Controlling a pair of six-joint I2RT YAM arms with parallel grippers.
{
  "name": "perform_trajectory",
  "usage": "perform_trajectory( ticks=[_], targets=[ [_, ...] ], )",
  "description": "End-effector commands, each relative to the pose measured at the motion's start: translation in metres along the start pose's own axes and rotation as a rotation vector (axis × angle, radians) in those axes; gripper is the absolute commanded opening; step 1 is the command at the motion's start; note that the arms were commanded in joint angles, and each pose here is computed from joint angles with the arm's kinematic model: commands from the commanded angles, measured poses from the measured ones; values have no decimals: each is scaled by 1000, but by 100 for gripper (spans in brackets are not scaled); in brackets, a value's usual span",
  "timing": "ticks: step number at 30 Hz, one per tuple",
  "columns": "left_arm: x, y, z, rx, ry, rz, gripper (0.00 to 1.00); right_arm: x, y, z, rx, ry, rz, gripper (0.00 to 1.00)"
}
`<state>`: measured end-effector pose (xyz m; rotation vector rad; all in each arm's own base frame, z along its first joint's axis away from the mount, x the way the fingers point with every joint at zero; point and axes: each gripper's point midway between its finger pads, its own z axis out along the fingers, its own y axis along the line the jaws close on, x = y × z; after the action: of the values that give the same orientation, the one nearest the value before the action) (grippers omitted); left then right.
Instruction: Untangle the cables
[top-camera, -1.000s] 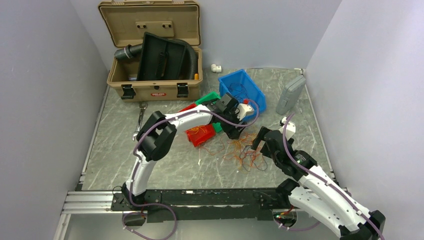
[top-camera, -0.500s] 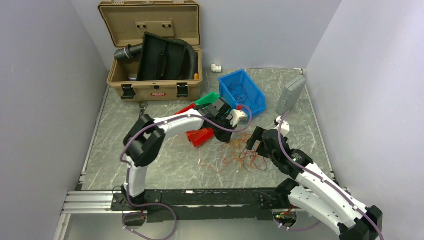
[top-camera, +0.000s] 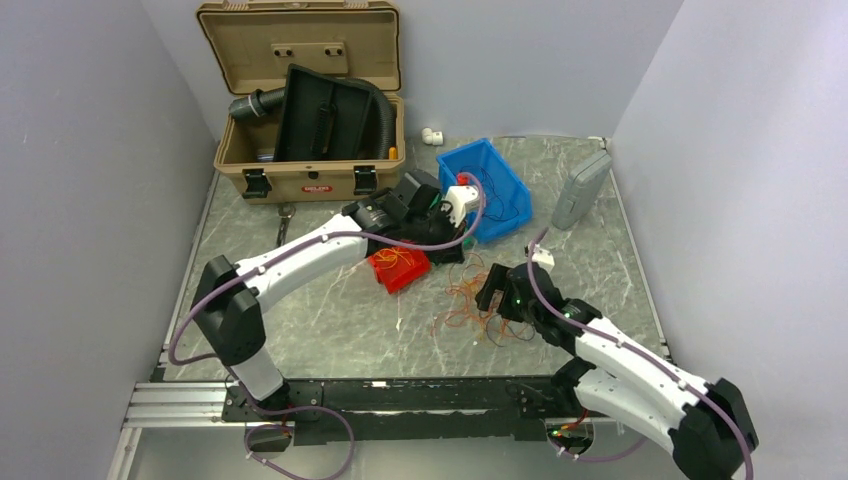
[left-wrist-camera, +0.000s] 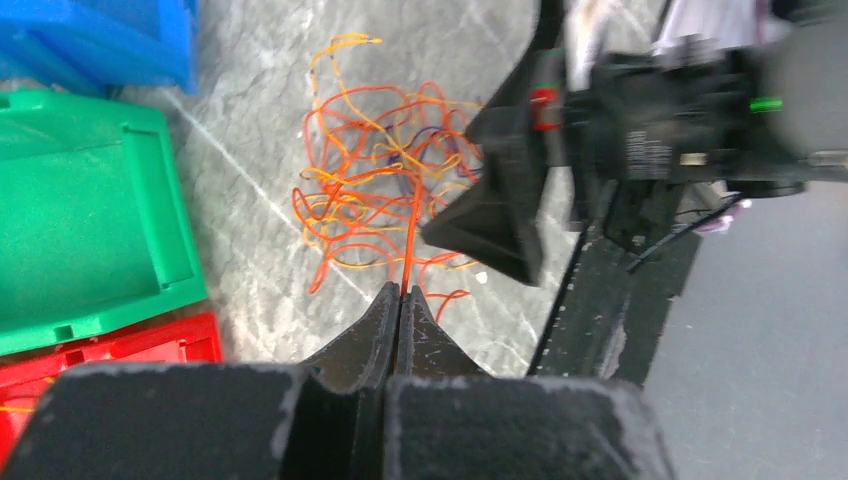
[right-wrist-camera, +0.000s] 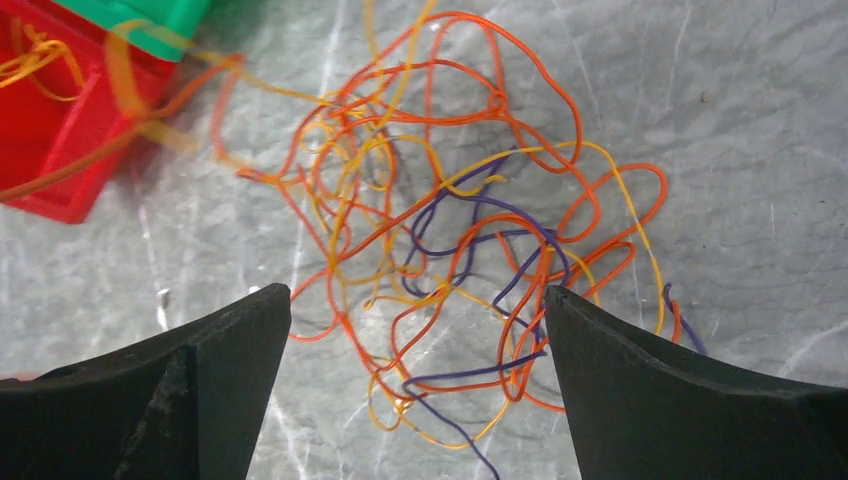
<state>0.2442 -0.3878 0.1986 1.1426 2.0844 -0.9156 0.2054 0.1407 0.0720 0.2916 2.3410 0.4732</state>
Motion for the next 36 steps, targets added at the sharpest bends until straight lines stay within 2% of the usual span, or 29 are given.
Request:
perform_trajectory(
  ticks=[1, 5, 9, 16, 19, 22, 27, 30, 36],
  targets=[
    [-41, -46, -37, 154, -141, 4, 0, -7, -6, 16, 86, -33, 74, 100],
    [-65, -71, -73, 209, -230, 25, 0, -3, -40, 22, 308, -42, 176, 98],
    [-86, -73, -121, 121, -334, 45, 0, -2, -68, 16, 463, -74, 286, 91],
    [-105, -41, -203, -175, -481, -24, 0, -16, -94, -3, 484, -186, 446, 85],
    [-106, -19, -235, -326, -550, -80, 0, -28, -101, -15, 493, -242, 479, 85],
    [-111, -4, -250, -381, -594, -123, 0, -43, -102, -25, 488, -299, 464, 84],
    [-128, 2, -240, -374, -556, -110, 0, -64, -82, -29, 383, -326, 360, 85],
    [-139, 6, -255, -427, -587, -101, 0, -71, -70, -29, 332, -322, 307, 87],
    [-157, -18, -266, -326, -645, -19, 0, -75, 9, -24, -106, -246, -25, 95]
  ],
)
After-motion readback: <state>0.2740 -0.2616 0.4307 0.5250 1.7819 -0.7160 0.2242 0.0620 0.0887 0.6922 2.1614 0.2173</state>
